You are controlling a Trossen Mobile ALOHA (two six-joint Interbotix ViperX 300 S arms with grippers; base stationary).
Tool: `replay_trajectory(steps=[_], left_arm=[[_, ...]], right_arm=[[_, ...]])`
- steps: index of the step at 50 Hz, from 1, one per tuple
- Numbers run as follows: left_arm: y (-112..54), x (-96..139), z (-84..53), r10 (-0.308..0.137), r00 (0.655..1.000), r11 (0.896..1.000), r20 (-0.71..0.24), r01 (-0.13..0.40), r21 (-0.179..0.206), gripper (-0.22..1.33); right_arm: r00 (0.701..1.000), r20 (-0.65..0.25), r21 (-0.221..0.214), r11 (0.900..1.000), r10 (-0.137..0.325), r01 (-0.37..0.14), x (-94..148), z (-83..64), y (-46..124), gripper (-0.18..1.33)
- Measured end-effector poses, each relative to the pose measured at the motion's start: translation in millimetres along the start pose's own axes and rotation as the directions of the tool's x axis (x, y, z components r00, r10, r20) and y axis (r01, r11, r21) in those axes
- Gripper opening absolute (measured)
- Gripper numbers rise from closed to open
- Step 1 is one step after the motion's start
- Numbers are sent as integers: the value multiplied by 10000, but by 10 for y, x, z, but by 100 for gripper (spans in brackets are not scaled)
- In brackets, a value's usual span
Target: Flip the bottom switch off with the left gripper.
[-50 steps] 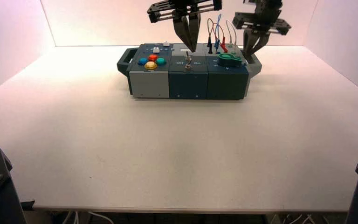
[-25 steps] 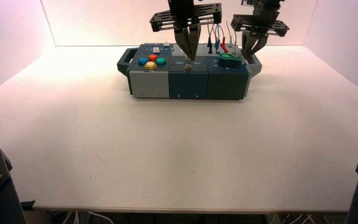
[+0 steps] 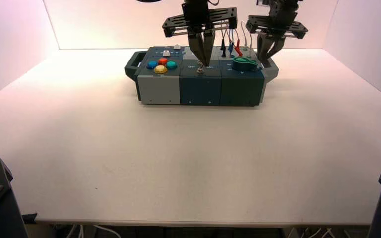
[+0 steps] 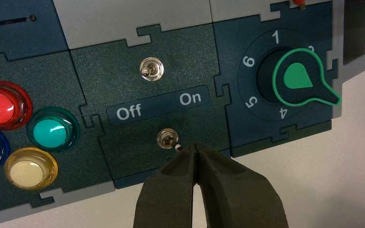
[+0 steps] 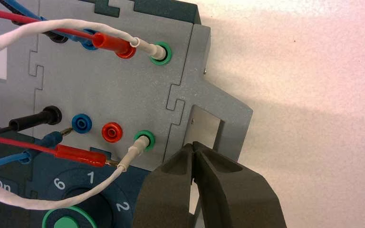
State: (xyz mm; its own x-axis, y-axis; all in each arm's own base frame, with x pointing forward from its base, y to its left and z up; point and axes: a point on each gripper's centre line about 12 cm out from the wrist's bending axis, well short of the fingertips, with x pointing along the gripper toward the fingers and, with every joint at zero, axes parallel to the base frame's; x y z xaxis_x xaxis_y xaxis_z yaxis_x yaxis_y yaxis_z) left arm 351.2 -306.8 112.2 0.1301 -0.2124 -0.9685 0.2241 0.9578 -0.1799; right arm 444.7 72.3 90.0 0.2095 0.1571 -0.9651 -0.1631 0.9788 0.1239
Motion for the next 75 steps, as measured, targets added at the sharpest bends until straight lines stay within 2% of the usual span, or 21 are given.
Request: replay_trajectory(steps=[18,32,36,45,54,63,65,70,75], left_arm=[[19,69,-7,115,9999,9999,-65,-114,21,-16],[99,60,32,352,9993,9992,121,-350,-167,-16],[202,26,37,434,9990,9984,136,-428,-378,-17],[233,-83,32,369,9988,9984,312,-355,-445,-17],[439,-306,163,434,9974,9955,567,-384,-866,-16],[357,-612,196,227,9953,9985,942,-178,-524,-17],[325,-679,189,198,9947,9994,1010,-167,-314,-16],[316,-729,184,190,9944,9998,1038,-180,-101,-17],[339,-766,190,199,9942,9998,1061,-206,57,-17]], right_arm=[[10000,6,-56,10000,-50,50,1,1,1,-15],[9999,44,-130,9999,-95,96,5,2,1,-15],[9999,25,-139,9999,-102,102,9,-4,7,-15],[9999,39,-169,9998,-100,101,6,-5,14,-15],[9999,65,-209,9997,-129,130,-24,-10,14,-15],[9999,-28,-278,9995,-140,139,-121,-28,12,-14],[9998,1,-308,9994,-177,177,-181,-24,3,-14],[9998,18,-394,9990,-210,211,-282,-22,-14,-14],[9998,15,-709,9973,-175,176,-450,-28,19,-14]])
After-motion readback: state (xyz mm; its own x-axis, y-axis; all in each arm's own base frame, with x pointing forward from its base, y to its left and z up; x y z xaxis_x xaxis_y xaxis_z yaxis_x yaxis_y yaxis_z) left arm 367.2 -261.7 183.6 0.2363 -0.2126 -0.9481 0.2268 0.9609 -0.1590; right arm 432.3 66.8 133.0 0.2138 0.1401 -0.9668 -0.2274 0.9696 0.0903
